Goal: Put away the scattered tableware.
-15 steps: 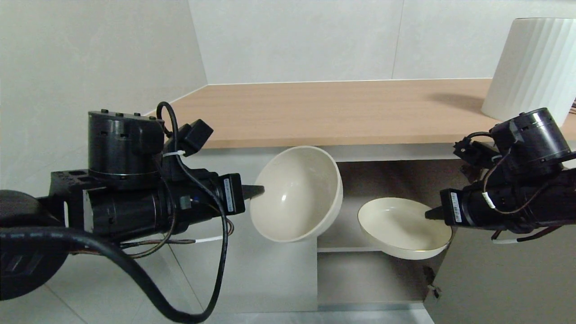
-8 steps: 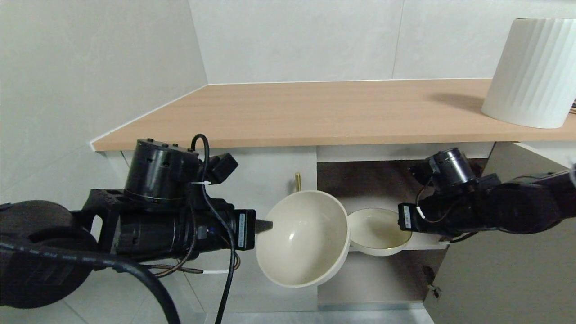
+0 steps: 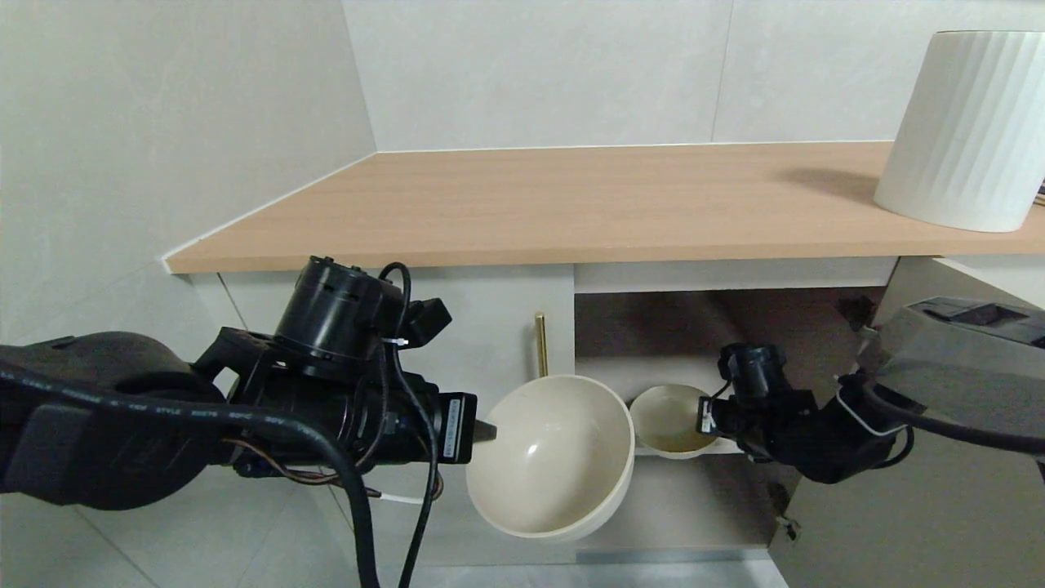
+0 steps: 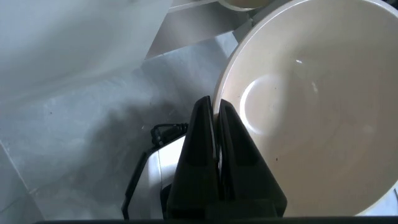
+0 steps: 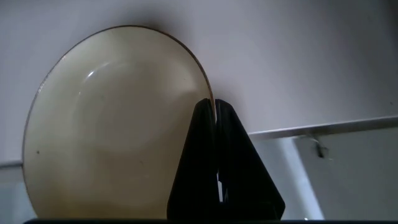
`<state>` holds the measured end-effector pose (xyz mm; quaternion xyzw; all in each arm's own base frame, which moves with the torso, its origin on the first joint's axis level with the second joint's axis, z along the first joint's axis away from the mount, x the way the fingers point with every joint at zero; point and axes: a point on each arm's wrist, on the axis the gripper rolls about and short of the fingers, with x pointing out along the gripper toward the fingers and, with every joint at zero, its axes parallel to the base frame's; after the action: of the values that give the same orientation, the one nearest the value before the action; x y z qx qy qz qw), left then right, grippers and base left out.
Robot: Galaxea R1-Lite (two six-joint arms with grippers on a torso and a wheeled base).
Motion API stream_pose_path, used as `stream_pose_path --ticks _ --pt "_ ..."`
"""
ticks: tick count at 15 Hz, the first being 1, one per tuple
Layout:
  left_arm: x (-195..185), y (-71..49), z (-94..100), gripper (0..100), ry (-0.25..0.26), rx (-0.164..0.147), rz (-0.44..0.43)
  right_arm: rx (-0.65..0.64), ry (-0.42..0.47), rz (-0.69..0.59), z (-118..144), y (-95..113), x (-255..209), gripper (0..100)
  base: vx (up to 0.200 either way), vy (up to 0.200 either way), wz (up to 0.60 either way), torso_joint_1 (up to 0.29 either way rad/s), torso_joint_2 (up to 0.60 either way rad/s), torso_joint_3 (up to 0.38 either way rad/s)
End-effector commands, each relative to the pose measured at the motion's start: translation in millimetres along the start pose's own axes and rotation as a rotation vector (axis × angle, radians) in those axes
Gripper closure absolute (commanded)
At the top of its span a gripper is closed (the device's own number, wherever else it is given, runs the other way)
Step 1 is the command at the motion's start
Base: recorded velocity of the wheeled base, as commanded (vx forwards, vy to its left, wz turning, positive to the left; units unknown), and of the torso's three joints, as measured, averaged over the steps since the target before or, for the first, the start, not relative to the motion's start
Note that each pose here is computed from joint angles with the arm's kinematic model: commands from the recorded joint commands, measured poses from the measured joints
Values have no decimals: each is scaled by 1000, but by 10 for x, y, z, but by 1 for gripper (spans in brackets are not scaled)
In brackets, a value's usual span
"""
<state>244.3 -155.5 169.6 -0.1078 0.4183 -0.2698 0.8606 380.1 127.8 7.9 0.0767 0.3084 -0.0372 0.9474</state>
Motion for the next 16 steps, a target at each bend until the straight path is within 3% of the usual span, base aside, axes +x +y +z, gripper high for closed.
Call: stream_pose_path --ticks 1,16 --pt "24 -5 -8 100 8 0 0 2 32 -60 -154 -112 270 100 0 0 0 0 0 0" --pt "85 -21 -22 100 25 4 -2 41 -78 -129 67 -131 593 100 0 0 0 0 0 0"
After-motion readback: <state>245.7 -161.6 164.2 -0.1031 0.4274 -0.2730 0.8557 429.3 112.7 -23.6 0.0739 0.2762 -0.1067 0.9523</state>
